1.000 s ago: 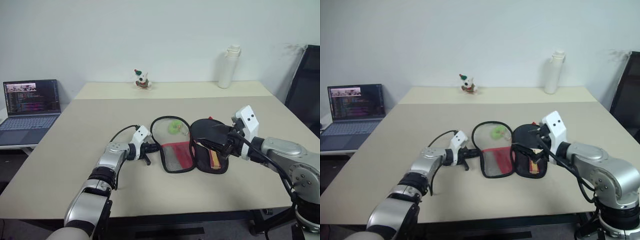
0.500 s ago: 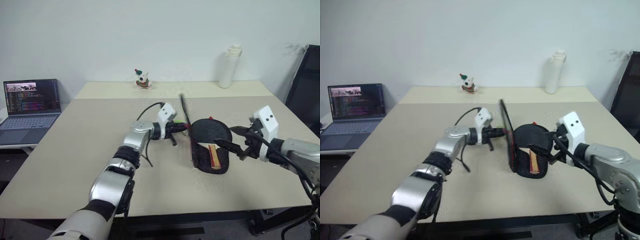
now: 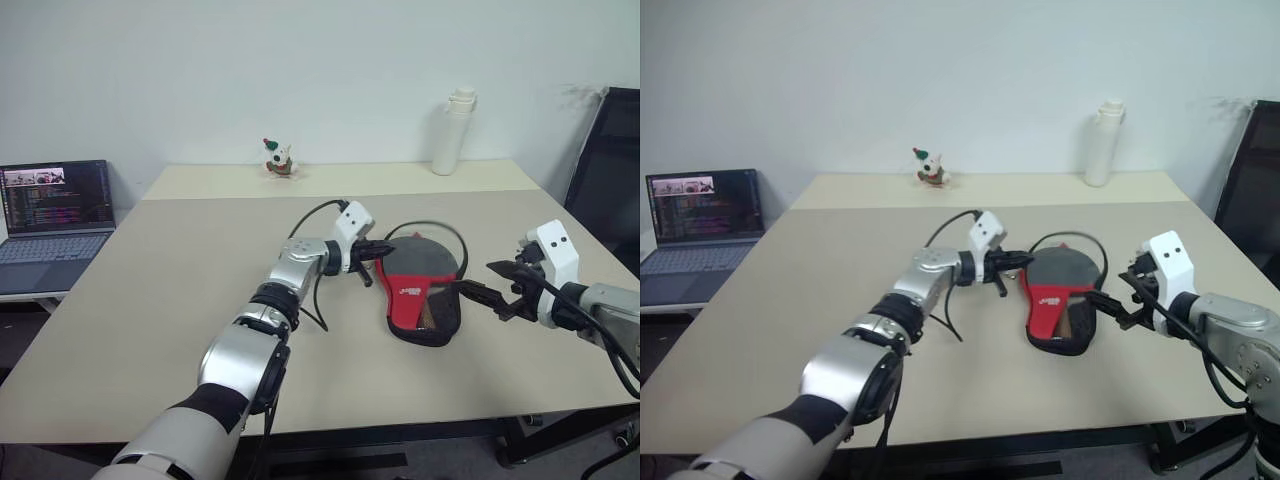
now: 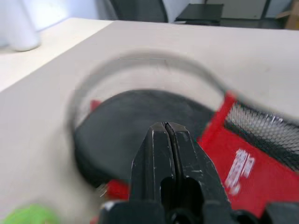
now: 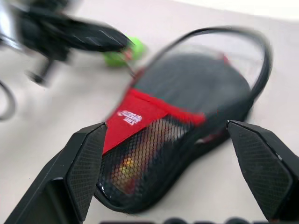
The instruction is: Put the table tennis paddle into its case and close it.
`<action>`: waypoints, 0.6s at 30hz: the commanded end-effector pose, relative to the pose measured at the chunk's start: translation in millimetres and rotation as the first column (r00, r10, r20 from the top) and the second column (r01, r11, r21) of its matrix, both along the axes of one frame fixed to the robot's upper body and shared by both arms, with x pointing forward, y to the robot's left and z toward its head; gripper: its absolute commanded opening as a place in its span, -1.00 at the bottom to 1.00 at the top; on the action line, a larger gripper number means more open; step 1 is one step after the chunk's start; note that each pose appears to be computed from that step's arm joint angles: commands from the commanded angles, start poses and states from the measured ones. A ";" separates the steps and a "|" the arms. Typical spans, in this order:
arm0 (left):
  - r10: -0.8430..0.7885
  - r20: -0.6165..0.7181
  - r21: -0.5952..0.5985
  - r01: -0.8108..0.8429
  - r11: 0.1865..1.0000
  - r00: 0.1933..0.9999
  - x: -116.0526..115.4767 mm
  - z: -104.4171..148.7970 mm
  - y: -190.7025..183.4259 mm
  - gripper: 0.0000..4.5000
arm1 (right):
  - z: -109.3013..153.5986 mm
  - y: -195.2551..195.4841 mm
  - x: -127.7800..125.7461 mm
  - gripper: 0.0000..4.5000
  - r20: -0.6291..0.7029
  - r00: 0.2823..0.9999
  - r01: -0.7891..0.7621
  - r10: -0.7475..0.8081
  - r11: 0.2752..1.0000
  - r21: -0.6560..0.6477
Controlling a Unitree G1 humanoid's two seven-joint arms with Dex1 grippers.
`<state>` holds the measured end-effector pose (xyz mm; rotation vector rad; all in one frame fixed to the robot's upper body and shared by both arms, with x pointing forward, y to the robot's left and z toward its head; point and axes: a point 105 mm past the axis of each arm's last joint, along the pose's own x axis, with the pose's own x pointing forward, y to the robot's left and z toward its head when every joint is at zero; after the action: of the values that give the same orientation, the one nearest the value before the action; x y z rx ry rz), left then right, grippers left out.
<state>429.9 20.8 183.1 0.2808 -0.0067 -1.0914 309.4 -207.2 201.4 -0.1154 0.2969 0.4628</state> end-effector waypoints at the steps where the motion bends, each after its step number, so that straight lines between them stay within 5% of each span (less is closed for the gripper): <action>1: -0.042 0.047 -0.026 0.043 0.999 0.998 -5.0 10.0 16.4 -0.97 | 1.0 -10.3 14.3 1.00 0.032 0.996 0.080 -0.081 0.996 0.026; 7: -0.013 0.058 -0.016 0.014 1.000 0.998 -12.8 8.0 57.2 -0.97 | -18.4 -22.5 41.4 1.00 -0.020 0.983 0.185 -0.184 0.980 0.072; 18: 0.013 0.050 -0.039 -0.011 0.999 0.999 -46.9 15.2 84.3 -0.97 | -73.2 -0.8 67.8 1.00 -0.154 0.981 0.123 -0.121 0.992 0.002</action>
<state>386.5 106.7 179.5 0.2546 -0.0102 -1.0699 370.6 -206.2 112.8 -0.0170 0.5118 0.3512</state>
